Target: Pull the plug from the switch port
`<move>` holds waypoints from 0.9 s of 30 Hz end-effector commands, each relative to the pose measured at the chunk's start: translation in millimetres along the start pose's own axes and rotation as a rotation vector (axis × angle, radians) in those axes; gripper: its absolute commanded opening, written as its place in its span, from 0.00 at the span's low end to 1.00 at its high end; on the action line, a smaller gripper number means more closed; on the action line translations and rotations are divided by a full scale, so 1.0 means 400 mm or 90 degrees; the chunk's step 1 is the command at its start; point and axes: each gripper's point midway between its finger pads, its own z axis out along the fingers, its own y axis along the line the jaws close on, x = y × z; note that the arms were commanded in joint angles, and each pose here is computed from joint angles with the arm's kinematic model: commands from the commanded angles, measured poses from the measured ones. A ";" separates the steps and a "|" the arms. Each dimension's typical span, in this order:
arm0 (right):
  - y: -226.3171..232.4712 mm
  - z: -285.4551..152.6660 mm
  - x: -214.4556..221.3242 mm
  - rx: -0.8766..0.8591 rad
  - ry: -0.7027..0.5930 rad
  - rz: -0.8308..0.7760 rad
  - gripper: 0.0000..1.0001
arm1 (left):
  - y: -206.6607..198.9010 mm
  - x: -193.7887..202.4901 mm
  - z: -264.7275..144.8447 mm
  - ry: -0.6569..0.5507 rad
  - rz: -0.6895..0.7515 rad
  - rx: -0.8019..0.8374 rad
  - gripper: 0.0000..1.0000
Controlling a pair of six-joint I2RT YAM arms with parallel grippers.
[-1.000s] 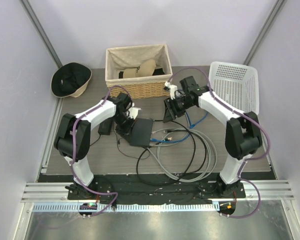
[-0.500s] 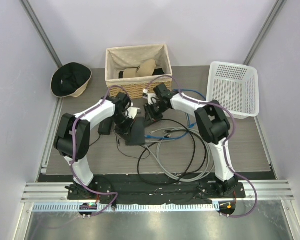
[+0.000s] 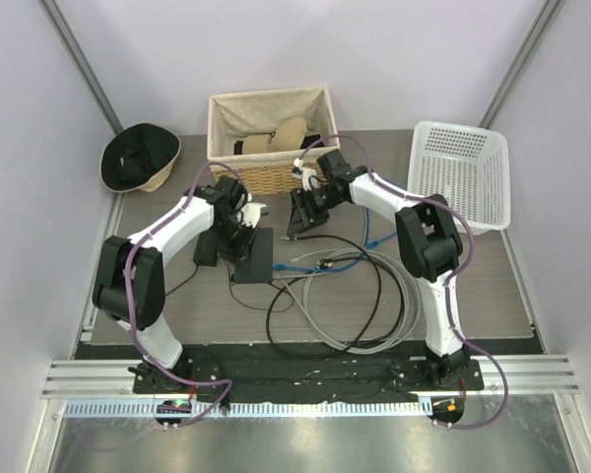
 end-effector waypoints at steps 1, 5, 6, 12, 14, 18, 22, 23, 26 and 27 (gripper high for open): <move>0.134 -0.029 0.014 -0.145 0.010 -0.024 0.58 | 0.060 0.025 0.003 0.012 -0.024 -0.031 0.00; 0.167 0.005 0.062 -0.199 0.046 -0.001 0.61 | 0.076 0.039 0.027 0.034 -0.037 -0.029 0.00; 0.175 0.012 0.071 -0.209 0.054 0.002 0.62 | 0.077 0.040 0.029 0.037 -0.039 -0.028 0.00; 0.166 0.064 0.107 -0.223 0.088 0.029 0.66 | 0.107 0.054 0.074 0.070 -0.050 -0.043 0.00; 0.151 0.084 0.122 -0.212 0.100 0.039 0.65 | 0.116 0.060 0.090 0.076 -0.051 -0.048 0.00; 0.125 0.107 0.152 -0.191 0.122 0.057 0.64 | 0.137 0.075 0.122 0.092 -0.052 -0.058 0.00; 0.110 0.114 0.175 -0.182 0.136 0.061 0.63 | 0.144 0.074 0.139 0.096 -0.056 -0.059 0.00; 0.110 0.115 0.180 -0.184 0.140 0.065 0.62 | 0.143 0.075 0.141 0.097 -0.057 -0.057 0.00; 0.103 0.126 0.182 -0.189 0.144 0.070 0.59 | 0.145 0.076 0.146 0.101 -0.059 -0.056 0.00; 0.103 0.129 0.181 -0.188 0.144 0.070 0.57 | 0.146 0.076 0.147 0.102 -0.060 -0.055 0.00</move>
